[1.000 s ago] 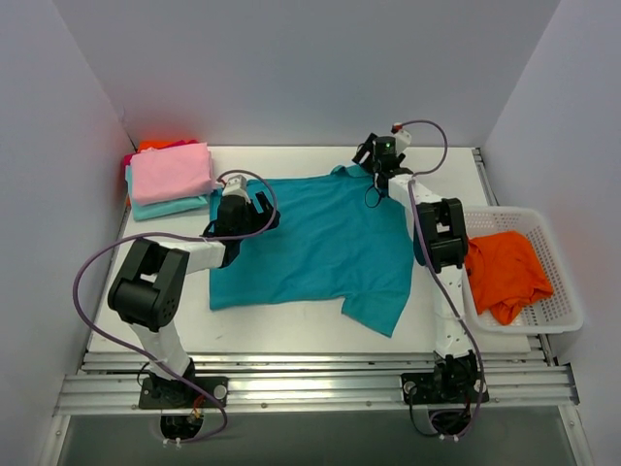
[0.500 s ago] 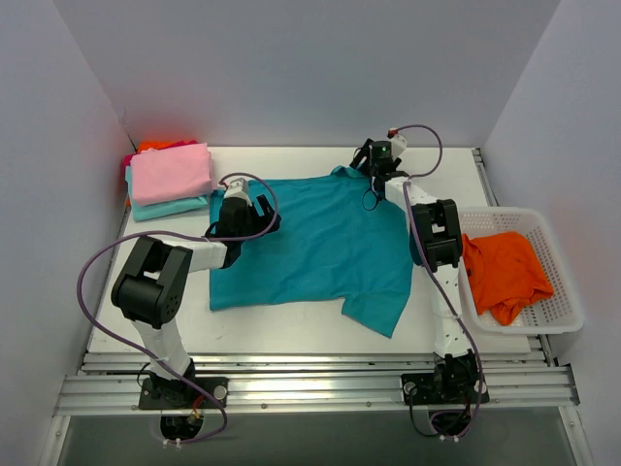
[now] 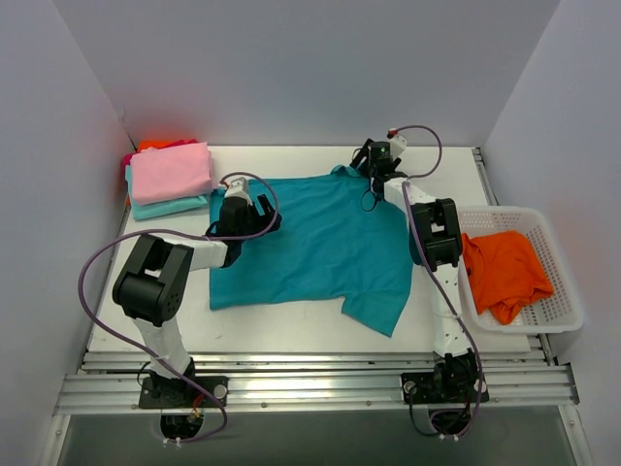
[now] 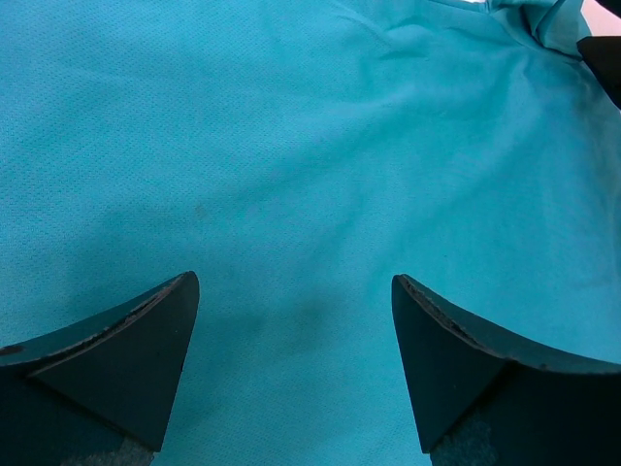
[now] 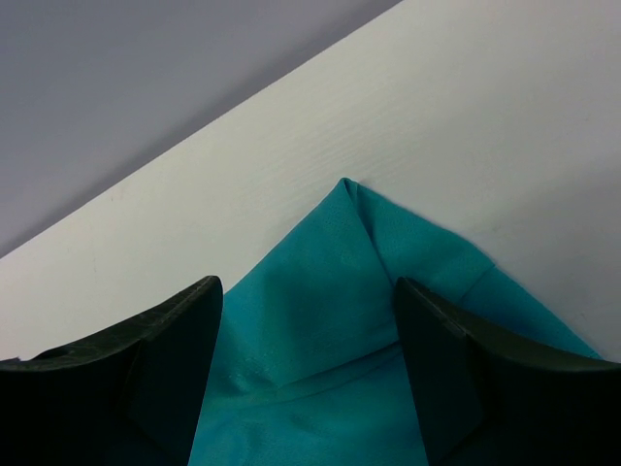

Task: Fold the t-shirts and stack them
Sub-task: Flatten out the tshirt

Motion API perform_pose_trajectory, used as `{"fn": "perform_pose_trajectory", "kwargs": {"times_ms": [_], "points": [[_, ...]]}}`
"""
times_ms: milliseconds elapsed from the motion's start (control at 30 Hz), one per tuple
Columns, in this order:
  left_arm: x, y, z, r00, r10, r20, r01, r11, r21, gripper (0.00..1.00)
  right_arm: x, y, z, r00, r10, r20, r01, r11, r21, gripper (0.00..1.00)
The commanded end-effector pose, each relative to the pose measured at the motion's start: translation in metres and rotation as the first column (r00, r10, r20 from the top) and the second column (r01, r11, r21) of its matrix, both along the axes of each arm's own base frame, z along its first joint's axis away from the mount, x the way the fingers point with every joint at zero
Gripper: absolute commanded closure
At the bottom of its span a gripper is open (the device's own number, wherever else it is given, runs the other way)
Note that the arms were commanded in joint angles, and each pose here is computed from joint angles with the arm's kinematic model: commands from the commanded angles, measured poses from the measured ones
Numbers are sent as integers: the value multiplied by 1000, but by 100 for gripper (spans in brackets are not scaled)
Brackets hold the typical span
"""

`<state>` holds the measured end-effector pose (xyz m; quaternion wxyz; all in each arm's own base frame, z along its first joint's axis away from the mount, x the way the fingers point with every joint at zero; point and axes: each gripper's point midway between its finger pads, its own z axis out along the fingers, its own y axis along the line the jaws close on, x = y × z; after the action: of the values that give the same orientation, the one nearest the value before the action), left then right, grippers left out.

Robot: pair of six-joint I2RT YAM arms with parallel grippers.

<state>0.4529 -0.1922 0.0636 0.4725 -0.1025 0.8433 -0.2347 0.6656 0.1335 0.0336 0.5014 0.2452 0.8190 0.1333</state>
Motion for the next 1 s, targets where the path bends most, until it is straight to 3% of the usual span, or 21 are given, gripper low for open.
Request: {"fn": "perform_pose_trajectory", "kwargs": {"times_ms": [0,567,633,700,967], "points": [[16,-8,20,997,-11,73,14,999,-33,11,-6,-5,20,1000,-21,5,21,999,-27,32],[18,-9,14,998,-14,66,16,999,-32,11,-14,-23,15,994,-113,-7,112,991,-72,34],[18,-9,13,998,-12,64,14,999,-32,11,-16,-25,13,992,-127,-8,126,989,-76,43],[18,-8,12,998,-11,63,13,999,-30,11,-17,-25,10,991,-131,-10,130,989,-69,59],[20,-7,9,998,-9,59,11,1000,-28,11,-18,-22,-10,992,-116,-48,112,991,-70,69]]}}
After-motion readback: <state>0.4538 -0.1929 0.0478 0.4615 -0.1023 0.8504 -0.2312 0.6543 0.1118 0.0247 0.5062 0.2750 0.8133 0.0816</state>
